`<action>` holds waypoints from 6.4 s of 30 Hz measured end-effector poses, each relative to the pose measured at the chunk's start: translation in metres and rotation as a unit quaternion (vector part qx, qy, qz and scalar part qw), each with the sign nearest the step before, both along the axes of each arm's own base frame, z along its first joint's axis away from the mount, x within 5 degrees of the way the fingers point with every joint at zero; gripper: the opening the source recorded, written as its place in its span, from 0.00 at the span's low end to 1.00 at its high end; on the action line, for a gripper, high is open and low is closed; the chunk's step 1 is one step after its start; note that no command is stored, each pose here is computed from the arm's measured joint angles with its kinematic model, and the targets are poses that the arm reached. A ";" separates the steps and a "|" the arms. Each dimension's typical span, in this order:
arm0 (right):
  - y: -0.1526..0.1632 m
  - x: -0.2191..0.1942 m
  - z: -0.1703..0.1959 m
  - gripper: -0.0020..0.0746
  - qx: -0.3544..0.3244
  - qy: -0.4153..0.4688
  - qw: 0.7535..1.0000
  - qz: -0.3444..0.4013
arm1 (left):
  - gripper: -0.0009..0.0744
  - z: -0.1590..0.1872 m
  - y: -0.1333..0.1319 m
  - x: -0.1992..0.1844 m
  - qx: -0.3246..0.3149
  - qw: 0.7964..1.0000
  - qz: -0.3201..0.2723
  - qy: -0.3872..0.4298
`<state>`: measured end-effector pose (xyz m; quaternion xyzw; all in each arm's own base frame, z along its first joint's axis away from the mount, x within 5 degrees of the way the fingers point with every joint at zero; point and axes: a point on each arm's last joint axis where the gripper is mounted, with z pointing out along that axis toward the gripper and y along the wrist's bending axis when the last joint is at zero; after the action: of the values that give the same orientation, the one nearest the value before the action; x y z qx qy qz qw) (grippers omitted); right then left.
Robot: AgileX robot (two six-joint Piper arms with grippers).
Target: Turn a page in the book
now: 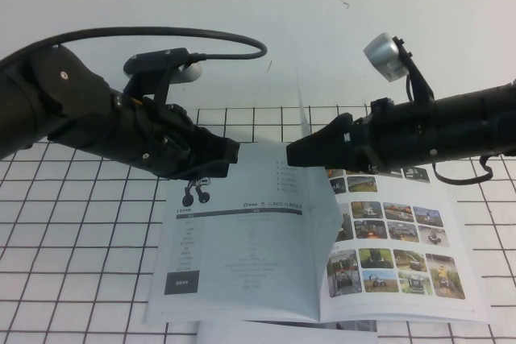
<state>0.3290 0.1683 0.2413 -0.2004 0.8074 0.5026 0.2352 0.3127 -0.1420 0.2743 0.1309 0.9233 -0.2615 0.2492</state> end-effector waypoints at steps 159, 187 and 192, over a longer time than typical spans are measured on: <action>-0.148 -0.260 0.011 0.02 -0.396 -0.232 0.864 -0.205 | 0.01 0.088 0.097 -0.179 0.016 0.854 0.133 -0.502; -0.147 -0.260 0.011 0.02 -0.392 -0.228 0.867 -0.204 | 0.01 -0.068 0.143 -0.252 0.199 0.793 0.211 -0.536; -0.147 -0.260 0.011 0.02 -0.392 -0.228 0.867 -0.204 | 0.01 -0.067 0.144 -0.253 0.183 0.791 0.225 -0.539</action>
<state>0.0687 0.0212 0.2521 -0.2157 0.8846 0.0254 0.4126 0.0598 0.0018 0.2069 0.0823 0.6732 0.0886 0.7295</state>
